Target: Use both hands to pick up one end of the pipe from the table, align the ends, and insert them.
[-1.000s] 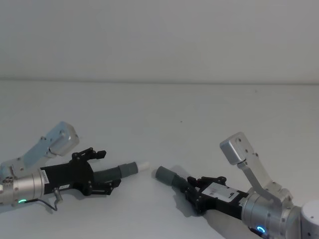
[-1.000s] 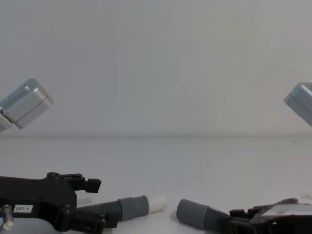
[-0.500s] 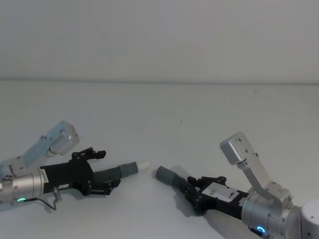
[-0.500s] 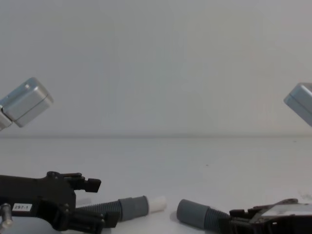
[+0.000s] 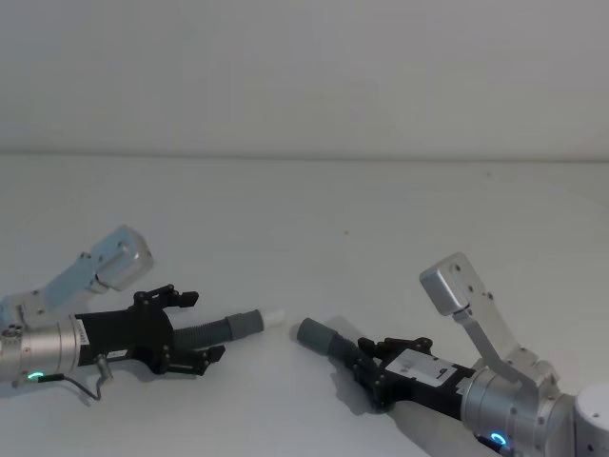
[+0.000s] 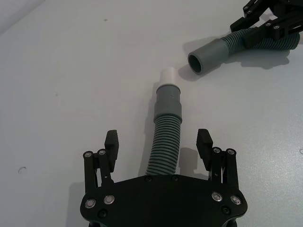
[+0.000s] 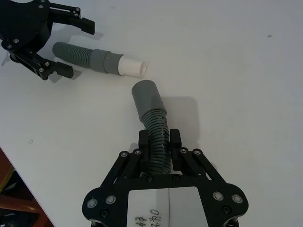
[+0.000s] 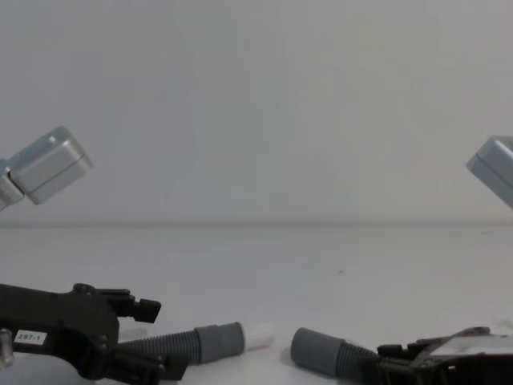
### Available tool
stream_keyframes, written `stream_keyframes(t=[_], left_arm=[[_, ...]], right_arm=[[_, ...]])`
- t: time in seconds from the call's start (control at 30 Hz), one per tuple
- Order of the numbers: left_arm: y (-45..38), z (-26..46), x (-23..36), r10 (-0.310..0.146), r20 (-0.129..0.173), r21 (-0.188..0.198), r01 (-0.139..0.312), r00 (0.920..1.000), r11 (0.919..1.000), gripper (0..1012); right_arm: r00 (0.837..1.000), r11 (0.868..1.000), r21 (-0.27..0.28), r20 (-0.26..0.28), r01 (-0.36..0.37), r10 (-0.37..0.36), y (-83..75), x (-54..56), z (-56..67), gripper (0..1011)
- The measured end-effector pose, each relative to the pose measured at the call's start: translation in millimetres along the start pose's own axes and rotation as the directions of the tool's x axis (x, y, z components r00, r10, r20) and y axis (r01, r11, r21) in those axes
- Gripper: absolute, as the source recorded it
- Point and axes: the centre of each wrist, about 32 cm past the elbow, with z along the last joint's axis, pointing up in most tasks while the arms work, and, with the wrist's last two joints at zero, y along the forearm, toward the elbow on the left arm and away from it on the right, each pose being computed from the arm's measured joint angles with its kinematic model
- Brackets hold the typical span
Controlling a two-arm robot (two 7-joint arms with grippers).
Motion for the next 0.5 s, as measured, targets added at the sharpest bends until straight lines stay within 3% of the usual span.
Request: stream_keyframes(t=[0.5], left_arm=[[0.8,3.7,2.8,-0.007,-0.008,0.023,0.007,0.9999,0.9997,1001]], right_arm=[[1.000,1.000,0.000,0.000,0.000,0.000,0.0,0.0,0.0,253]])
